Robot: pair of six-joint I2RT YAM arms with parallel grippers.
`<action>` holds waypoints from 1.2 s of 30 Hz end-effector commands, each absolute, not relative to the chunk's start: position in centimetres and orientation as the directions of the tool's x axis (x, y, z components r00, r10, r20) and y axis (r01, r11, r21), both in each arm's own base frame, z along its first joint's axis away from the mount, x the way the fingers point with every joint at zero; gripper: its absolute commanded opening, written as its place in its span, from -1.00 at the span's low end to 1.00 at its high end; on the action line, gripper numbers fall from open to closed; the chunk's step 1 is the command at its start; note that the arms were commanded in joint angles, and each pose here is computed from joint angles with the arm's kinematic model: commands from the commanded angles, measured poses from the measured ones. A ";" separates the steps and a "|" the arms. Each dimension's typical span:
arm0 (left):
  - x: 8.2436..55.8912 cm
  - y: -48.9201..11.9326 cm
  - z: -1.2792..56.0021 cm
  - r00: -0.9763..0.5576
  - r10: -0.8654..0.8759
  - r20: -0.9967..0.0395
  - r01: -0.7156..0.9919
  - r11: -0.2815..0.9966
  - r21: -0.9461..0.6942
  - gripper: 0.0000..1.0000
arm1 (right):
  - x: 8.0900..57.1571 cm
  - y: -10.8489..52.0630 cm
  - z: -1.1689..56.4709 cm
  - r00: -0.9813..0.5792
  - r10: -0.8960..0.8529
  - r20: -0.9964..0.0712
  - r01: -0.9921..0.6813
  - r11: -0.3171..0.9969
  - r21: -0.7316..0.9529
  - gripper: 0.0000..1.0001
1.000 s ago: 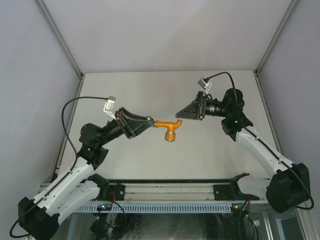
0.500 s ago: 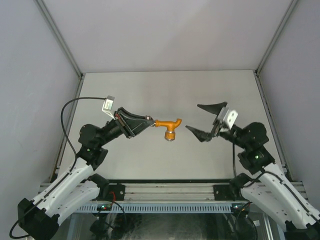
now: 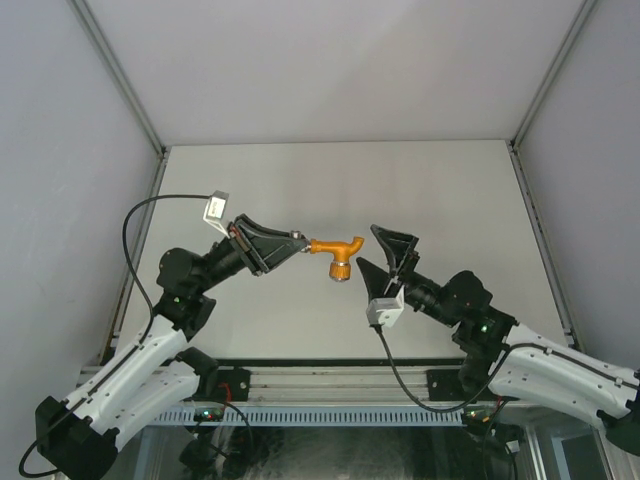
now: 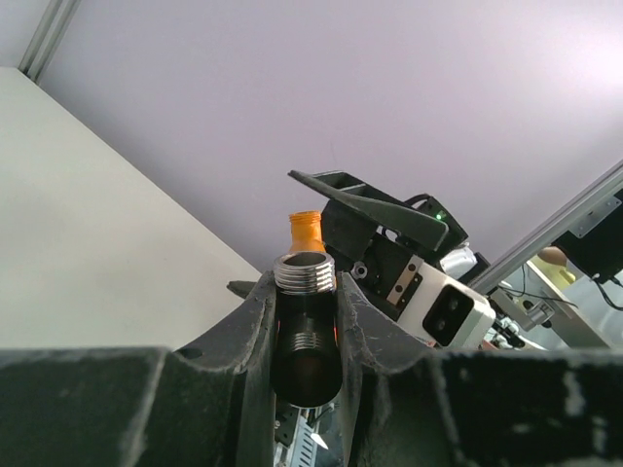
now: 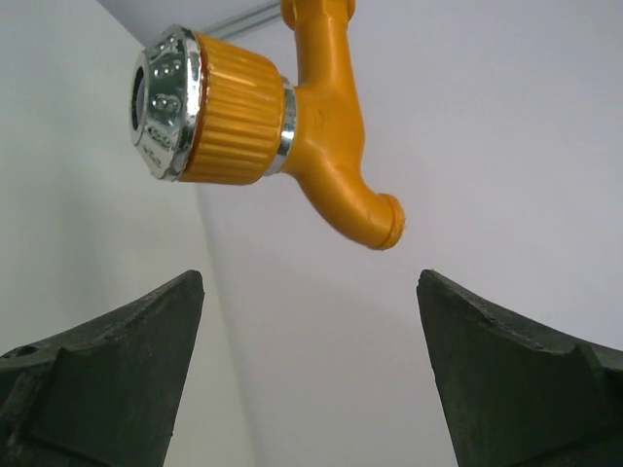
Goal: Install the water faucets
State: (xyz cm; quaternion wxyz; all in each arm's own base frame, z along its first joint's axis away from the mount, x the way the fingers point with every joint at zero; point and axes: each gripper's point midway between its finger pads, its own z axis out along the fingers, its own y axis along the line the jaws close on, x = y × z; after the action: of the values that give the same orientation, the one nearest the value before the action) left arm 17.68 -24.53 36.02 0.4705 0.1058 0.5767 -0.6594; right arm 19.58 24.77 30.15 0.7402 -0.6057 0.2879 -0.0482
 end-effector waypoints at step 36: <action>17.4 -24.1 36.9 -0.525 -0.538 -0.660 0.747 0.081 -0.660 -0.99 | 15.9 28.3 36.4 0.860 -0.191 -0.474 -0.405 0.310 -0.860 -0.75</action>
State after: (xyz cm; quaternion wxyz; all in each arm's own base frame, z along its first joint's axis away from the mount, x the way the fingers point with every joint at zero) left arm 17.61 -24.36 35.97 0.4542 0.0802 0.5809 -0.6707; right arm 17.48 28.54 33.44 0.7582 -0.6157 0.2048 -0.0651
